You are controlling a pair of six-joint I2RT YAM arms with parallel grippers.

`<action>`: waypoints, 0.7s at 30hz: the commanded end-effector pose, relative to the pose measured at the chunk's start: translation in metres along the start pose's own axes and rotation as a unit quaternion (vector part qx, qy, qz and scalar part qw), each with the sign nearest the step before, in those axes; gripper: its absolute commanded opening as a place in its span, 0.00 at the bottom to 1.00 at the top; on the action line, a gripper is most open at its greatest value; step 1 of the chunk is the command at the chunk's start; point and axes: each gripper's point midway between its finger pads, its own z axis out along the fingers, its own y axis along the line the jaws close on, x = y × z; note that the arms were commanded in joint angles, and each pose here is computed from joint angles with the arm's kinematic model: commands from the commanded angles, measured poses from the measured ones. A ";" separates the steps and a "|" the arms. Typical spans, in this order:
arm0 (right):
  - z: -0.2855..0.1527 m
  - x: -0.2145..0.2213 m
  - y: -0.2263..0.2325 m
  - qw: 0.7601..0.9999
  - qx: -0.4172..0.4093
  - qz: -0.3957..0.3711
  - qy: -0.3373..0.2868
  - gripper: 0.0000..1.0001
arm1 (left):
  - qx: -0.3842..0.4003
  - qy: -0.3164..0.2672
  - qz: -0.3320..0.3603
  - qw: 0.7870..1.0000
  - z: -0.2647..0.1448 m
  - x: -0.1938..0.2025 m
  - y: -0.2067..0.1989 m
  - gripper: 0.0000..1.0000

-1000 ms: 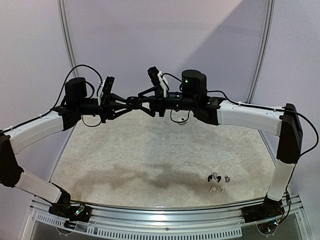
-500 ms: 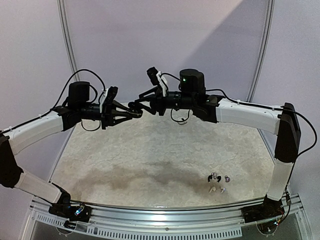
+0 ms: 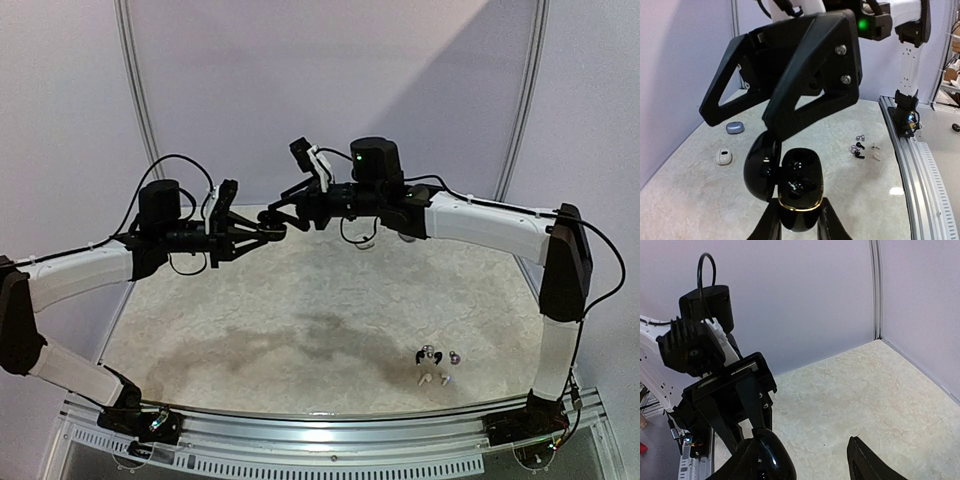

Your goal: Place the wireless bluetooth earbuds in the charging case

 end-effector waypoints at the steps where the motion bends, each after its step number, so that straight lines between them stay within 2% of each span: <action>1: -0.005 -0.003 -0.011 0.999 0.013 0.047 0.021 0.64 | -0.017 -0.039 -0.030 0.999 0.009 -0.005 0.003 0.00; 6: -0.026 -0.027 -0.034 0.993 0.070 0.090 0.025 0.67 | -0.025 -0.039 -0.051 0.998 0.015 0.010 0.000 0.00; 8: -0.045 -0.019 -0.061 0.979 0.146 0.131 0.047 0.67 | -0.032 -0.043 -0.051 0.997 0.018 0.013 -0.002 0.00; 9: -0.060 -0.008 -0.078 0.965 0.199 0.155 0.066 0.66 | -0.036 -0.043 -0.049 0.997 0.020 0.015 -0.005 0.00; 11: -0.102 0.045 -0.104 0.907 0.316 0.239 0.145 0.66 | -0.052 -0.045 -0.050 0.996 0.023 0.022 -0.007 0.00; 13: -0.150 0.096 -0.115 0.837 0.415 0.281 0.220 0.64 | -0.075 -0.049 -0.047 0.995 0.024 0.025 -0.006 0.00; 16: -0.210 0.164 -0.103 0.736 0.498 0.324 0.323 0.63 | -0.074 -0.052 -0.029 0.995 0.028 0.027 -0.017 0.00; 18: -0.235 0.197 -0.091 0.691 0.520 0.339 0.370 0.60 | -0.073 -0.050 -0.026 0.996 0.029 0.030 -0.023 0.00; 21: -0.255 0.229 -0.076 0.656 0.529 0.361 0.400 0.55 | -0.069 -0.046 -0.026 0.996 0.031 0.033 -0.030 0.00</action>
